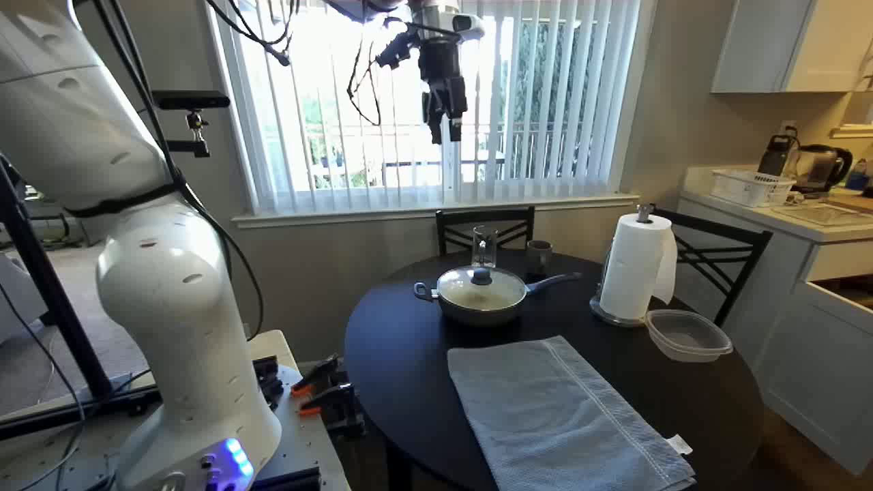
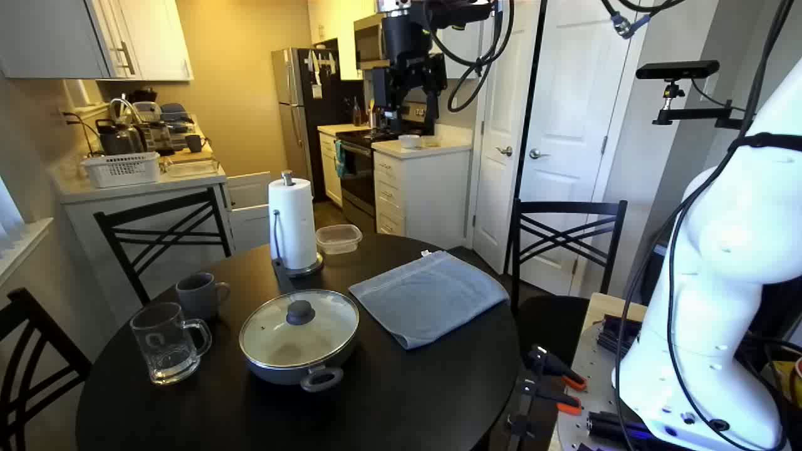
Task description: Put the glass lid on the blue towel.
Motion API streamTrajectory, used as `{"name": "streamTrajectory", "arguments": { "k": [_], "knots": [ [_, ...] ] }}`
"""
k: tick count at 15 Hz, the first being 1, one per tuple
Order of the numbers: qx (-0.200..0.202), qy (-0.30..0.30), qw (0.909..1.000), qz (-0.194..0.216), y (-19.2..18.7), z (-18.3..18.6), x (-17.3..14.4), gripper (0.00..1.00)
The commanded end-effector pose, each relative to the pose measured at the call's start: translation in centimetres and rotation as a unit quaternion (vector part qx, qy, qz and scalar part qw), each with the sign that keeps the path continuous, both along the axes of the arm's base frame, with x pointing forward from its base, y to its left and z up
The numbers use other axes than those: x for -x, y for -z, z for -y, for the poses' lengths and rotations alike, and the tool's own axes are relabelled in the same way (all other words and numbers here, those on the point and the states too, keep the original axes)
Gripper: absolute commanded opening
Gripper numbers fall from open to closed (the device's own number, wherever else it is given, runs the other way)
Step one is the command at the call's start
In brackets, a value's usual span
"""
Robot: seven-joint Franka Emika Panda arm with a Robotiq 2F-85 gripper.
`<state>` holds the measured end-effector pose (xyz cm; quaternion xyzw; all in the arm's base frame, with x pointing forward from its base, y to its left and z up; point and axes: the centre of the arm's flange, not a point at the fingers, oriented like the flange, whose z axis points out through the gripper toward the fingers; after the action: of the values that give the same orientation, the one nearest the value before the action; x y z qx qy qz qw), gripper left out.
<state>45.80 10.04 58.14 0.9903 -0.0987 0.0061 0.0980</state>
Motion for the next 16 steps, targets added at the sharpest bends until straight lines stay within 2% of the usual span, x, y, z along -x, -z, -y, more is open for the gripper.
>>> {"name": "streamTrajectory", "arguments": {
  "k": [1,3,5,9,10,13,15,16],
  "knots": [
    [0.000,0.000,1.0000,0.000,0.0,0.0,0.0,1.00],
    [-0.001,0.000,1.0000,0.003,0.1,0.0,-0.1,1.00],
    [-0.006,-0.017,0.9997,0.018,1.9,0.9,-1.4,1.00],
    [-0.018,-0.047,0.9927,0.110,8.8,3.6,-8.6,1.00],
    [-0.045,-0.058,0.9891,0.128,10.4,3.4,-10.4,1.00],
    [-0.088,-0.103,0.9778,0.160,15.5,3.1,-15.5,1.00],
    [-0.106,-0.137,0.9735,0.149,19.9,2.4,-18.6,1.00],
    [-0.116,-0.153,0.9736,0.123,22.3,1.9,-19.8,1.00]
  ]
}}
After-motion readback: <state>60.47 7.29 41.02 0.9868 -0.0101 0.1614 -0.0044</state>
